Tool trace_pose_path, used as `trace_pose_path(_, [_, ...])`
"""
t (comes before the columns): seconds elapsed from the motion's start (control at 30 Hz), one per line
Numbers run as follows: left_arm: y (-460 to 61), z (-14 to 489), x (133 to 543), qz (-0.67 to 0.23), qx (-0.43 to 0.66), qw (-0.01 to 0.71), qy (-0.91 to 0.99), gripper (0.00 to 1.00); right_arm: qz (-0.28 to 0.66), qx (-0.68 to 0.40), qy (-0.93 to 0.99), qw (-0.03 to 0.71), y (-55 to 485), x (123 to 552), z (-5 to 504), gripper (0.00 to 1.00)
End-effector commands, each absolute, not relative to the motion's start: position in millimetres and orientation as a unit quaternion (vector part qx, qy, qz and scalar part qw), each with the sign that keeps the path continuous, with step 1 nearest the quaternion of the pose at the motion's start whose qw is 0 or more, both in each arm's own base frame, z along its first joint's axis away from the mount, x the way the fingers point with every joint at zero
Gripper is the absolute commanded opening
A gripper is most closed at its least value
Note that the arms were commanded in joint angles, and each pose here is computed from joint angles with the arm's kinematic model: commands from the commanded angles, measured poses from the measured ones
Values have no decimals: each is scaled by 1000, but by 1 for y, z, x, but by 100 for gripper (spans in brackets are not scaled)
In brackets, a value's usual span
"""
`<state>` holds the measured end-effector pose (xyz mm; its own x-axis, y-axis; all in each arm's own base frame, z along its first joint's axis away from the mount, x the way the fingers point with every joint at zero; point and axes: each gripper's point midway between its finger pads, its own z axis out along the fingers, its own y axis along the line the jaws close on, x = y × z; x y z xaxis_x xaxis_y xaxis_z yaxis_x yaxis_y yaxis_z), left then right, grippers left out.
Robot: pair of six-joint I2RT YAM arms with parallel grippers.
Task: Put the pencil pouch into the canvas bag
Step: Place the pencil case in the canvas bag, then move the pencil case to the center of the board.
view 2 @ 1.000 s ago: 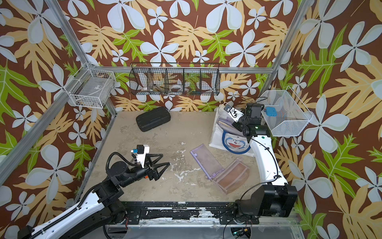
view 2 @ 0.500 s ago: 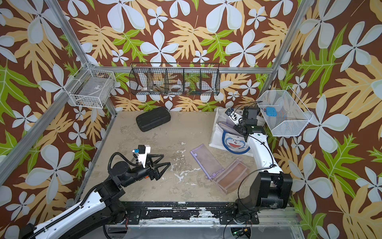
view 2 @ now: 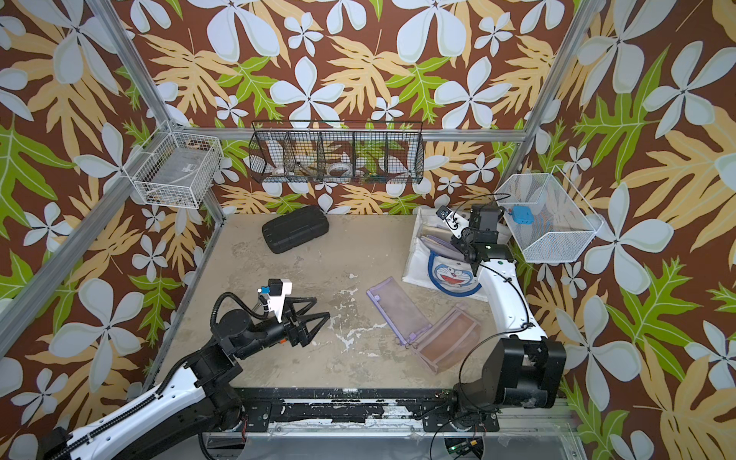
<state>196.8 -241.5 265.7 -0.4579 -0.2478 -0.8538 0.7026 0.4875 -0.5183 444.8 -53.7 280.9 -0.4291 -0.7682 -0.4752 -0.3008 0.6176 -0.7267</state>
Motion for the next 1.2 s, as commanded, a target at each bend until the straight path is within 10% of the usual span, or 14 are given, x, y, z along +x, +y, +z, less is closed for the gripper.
trace_pose_path(0.0, [-240,272,199,-479,157,505,700,92,-266,-316,782,466,-44,437,310,44])
trace_pose_path(0.3, [-265,225,224,-443,142,419,779,92,-163,-252,795,527,28,389,352,50])
trace_pose_path(0.4, [-279,193,229,-446,115,366,809,92,-90,-223,806,541,61,369,344,100])
trace_pose_path(0.77, [-347,110,243,-436,5,241,867,81,98,-111,842,519,105,313,297,100])
trace_pose_path(1.17, [-360,47,321,-260,-49,263,928,70,145,-102,911,373,117,284,161,100])
